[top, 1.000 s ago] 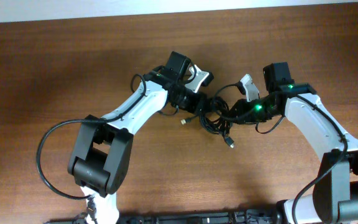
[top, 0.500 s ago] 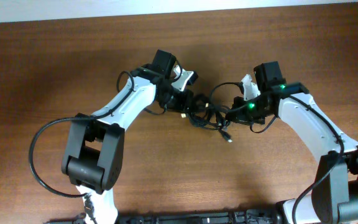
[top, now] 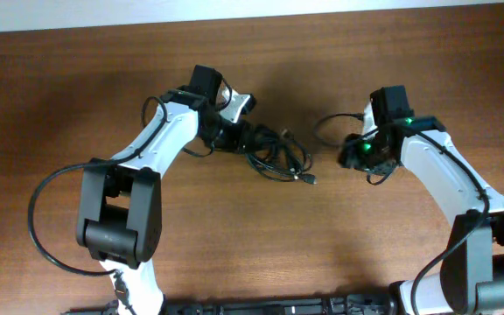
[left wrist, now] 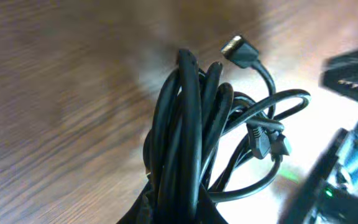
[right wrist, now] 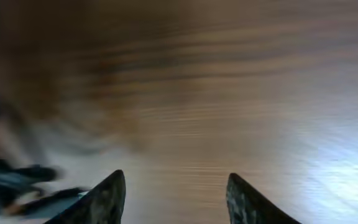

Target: Untangle cables

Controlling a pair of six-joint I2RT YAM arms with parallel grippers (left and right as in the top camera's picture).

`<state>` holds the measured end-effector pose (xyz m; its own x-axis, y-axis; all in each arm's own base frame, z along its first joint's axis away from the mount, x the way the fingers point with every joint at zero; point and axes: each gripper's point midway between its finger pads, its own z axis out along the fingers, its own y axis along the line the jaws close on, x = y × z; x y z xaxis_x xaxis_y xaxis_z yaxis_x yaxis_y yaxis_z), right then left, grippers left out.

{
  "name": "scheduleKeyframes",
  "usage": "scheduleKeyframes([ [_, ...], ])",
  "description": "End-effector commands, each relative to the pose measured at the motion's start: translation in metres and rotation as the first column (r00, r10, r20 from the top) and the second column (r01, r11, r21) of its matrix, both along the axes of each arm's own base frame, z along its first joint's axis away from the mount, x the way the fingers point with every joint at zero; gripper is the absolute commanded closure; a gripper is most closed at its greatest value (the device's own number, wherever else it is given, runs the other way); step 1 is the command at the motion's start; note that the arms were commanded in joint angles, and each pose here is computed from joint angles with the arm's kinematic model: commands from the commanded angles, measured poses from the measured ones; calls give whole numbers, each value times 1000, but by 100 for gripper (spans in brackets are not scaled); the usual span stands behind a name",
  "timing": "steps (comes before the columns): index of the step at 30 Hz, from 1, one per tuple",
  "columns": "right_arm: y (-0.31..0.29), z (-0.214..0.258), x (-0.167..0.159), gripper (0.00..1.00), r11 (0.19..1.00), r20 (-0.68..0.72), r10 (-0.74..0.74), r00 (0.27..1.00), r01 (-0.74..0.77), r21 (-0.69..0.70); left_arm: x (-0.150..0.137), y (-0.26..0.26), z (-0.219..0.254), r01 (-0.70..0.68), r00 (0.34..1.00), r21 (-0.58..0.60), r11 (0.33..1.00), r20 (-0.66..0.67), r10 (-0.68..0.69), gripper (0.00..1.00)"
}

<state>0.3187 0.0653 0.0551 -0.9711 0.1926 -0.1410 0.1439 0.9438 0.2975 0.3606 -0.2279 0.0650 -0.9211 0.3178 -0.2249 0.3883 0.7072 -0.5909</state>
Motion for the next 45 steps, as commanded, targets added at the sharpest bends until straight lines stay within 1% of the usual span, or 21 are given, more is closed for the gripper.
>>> scheduleKeyframes([
  [1,51,23,1,48,936,121,212,970,-238,261,-15,-30,49,161,986,-252,954,84,-144,100],
  [2,53,24,1,48,932,125,214,969,-241,270,-16,-33,53,173,984,-277,945,89,-155,100],
  [3,56,27,0,48,924,128,218,968,-247,291,-16,-32,52,172,984,-273,947,89,-154,100],
  [5,73,40,-5,48,861,195,287,938,-342,377,-15,-32,52,172,984,-271,947,91,-153,100],
  [6,81,47,-7,48,826,224,307,925,-376,421,-14,-30,48,168,984,-245,955,95,-149,100],
  [7,84,50,-8,47,810,237,313,920,-389,438,-12,-28,45,163,985,-224,961,98,-144,100],
  [10,84,51,-7,47,809,244,313,918,-392,438,-11,-26,43,160,985,-208,965,100,-142,100],
  [11,83,50,-3,47,815,257,312,915,-397,423,-8,-21,37,150,985,-163,975,107,-133,100],
  [12,82,50,-1,48,818,267,311,912,-400,413,-3,-12,27,122,988,-85,989,110,-113,100],
  [13,82,50,0,47,818,271,311,911,-402,412,-2,-8,23,112,988,-50,992,108,-106,100],
  [18,79,47,4,47,834,276,310,910,-400,380,-2,-7,23,110,989,-50,993,105,-105,100],
  [21,79,47,3,47,834,272,311,911,-398,382,-8,-17,32,134,988,-129,983,94,-123,100],
  [24,79,47,3,47,834,272,311,911,-399,381,-12,-23,39,147,987,-182,972,85,-133,100],
  [26,79,47,3,47,834,270,311,911,-398,382,-17,-31,49,163,986,-253,954,77,-149,100],
  [27,79,47,3,47,834,270,311,911,-398,382,-16,-32,51,167,985,-268,949,81,-151,100],
  [34,79,45,-4,47,833,236,312,920,-384,398,-17,-35,56,175,984,-295,939,87,-156,100],
  [36,82,45,-6,48,829,235,320,918,-392,398,-17,-35,56,175,984,-295,939,87,-156,100],
  [38,87,45,-8,54,823,237,338,911,-408,395,-17,-35,56,175,984,-295,939,87,-156,100],
  [41,93,44,-6,70,821,255,359,898,-434,372,-17,-35,56,175,984,-295,939,86,-156,100],
  [44,82,35,-2,92,861,233,352,907,-411,300,-17,-35,55,174,984,-293,940,87,-156,100],
  [45,75,30,1,96,892,200,317,927,-363,268,-16,-35,55,174,984,-291,941,87,-155,100],
])
